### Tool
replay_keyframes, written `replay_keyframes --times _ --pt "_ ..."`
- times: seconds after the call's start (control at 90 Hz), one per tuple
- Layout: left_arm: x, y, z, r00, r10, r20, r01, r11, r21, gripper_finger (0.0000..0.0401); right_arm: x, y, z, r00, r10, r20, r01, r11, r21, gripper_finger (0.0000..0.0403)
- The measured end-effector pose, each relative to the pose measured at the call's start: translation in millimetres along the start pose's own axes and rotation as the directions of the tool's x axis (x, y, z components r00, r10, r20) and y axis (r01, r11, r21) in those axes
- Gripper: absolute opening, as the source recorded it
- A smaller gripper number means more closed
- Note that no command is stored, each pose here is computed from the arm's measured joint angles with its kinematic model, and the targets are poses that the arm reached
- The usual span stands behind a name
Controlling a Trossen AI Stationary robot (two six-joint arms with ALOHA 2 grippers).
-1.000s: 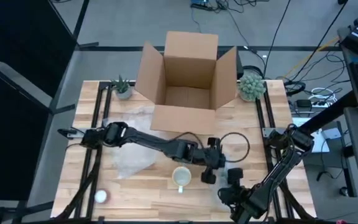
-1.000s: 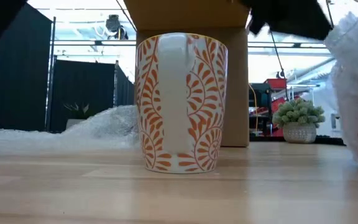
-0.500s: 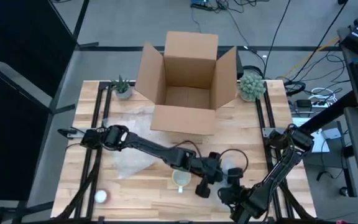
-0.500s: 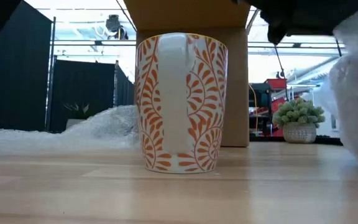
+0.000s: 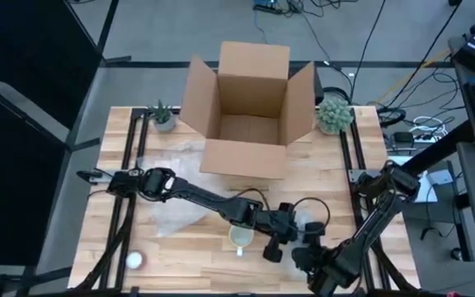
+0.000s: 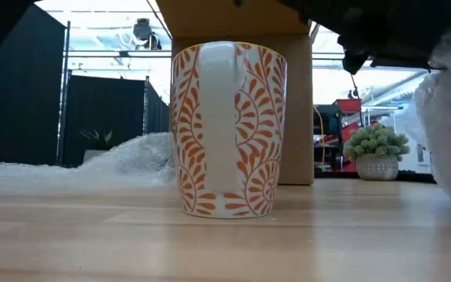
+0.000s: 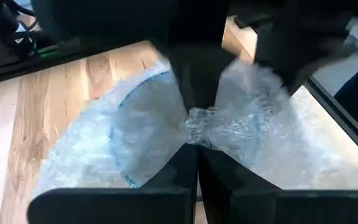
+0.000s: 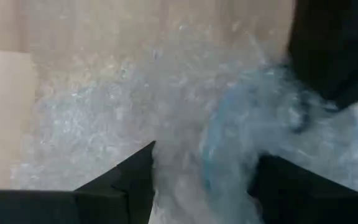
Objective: Wrap mug
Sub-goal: Wrap the red cup with the bubble wrap
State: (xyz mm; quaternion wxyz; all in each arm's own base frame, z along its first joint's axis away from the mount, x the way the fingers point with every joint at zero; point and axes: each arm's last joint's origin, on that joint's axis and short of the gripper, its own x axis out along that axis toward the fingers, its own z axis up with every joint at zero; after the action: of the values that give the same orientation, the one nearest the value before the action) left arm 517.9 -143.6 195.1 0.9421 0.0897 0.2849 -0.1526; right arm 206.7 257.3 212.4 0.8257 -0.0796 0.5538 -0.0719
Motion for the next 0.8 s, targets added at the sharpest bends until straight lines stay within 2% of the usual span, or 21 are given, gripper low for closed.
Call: replay_keyframes --times 0.2,0.378,0.478,0.633,0.722,0.8 --pt "0 0 -1 1.0 0.005 -0.009 -0.005 1.0 0.0 0.0 -41 -21 1 0.992 0.096 0.079 -0.102 0.992 0.075 0.0199" --pt "1 0 -1 1.0 0.008 0.0 -0.008 1.0 0.0 0.0 -77 -48 -2 0.976 0.166 0.143 -0.193 0.961 0.199 0.0199" --pt "1 1 -1 1.0 0.009 0.001 -0.009 1.0 -0.001 0.0 -84 -62 -7 0.984 0.096 0.148 -0.133 0.954 0.27 0.0199" --pt "1 0 0 1.0 0.009 0.003 -0.009 1.0 -0.001 0.0 -66 -79 -16 0.993 -0.105 0.053 0.074 0.91 0.408 0.0199" --pt "1 0 -1 1.0 0.009 0.002 -0.009 1.0 0.001 0.0 -47 -81 -18 0.992 -0.125 0.019 0.104 0.896 0.432 0.0199" --pt "1 0 0 1.0 0.009 0.003 -0.009 1.0 0.001 0.0 -31 -80 -16 0.994 -0.102 0.035 0.077 0.899 0.432 0.0199"
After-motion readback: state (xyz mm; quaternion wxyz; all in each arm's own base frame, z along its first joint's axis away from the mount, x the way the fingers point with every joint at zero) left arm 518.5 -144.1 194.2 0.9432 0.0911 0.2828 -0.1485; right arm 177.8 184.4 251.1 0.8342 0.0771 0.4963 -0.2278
